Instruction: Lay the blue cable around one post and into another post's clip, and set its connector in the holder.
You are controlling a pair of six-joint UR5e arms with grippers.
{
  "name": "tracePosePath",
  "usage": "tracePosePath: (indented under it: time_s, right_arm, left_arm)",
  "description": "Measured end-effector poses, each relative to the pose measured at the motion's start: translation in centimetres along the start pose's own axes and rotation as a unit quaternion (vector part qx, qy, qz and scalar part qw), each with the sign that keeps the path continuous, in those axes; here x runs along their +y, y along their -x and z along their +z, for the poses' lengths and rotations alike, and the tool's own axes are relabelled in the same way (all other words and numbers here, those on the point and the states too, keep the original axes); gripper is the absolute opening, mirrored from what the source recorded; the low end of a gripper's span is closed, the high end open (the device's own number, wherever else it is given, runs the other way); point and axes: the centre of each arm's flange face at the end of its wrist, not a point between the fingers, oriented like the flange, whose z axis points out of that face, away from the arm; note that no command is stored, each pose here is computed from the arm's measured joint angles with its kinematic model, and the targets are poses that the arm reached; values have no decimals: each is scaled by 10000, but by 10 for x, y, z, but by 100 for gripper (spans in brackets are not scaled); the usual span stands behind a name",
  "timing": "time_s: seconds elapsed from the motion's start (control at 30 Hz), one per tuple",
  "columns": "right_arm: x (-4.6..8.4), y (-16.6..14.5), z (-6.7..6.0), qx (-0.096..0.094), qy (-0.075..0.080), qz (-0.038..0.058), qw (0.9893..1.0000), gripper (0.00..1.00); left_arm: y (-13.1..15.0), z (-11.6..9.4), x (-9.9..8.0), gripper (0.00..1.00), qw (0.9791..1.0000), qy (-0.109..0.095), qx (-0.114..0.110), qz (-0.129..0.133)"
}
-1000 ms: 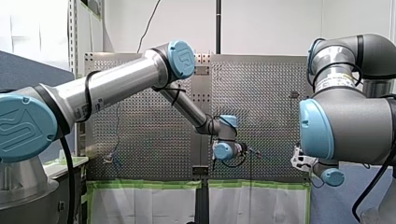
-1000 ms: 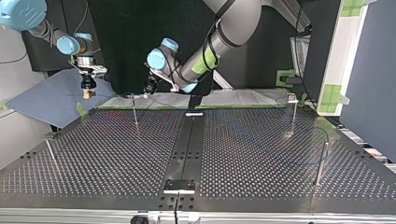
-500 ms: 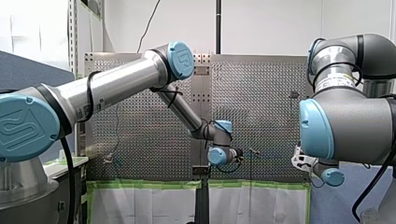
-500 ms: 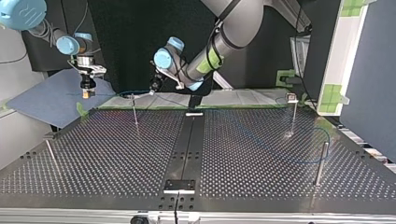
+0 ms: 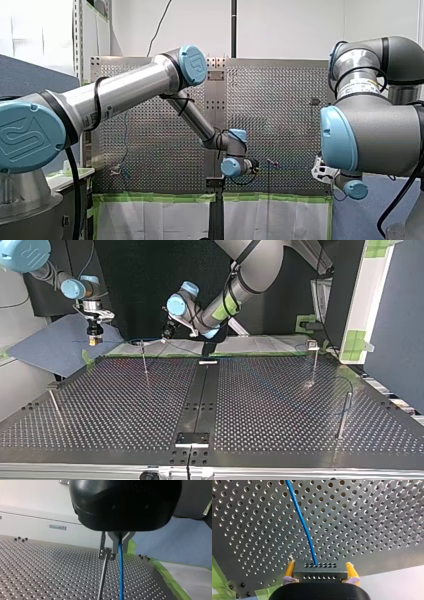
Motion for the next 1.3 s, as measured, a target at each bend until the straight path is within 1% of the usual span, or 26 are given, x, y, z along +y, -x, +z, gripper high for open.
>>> tracePosePath:
  time_s: [0.17,0.47,0.77,1.1,1.3]
  right_arm:
    - [-2,-1,2,9,-24,-6,10000,0]
    - [-1,-4,8,33,-43,-18,10000,0]
    - [-1,-5,11,45,-34,-26,10000,0]
    - [-4,-6,14,65,-59,-36,10000,0]
    - [-4,-8,18,94,-77,-45,9999,0]
  left_arm:
    - [0,1,4,0,10000,5,-3,-56]
    - [-10,8,12,0,9999,45,60,-131]
    - [-1,16,14,0,9997,36,-27,-220]
    - [0,18,17,0,9997,6,-10,-235]
    - [0,19,21,0,9995,-5,-10,-316]
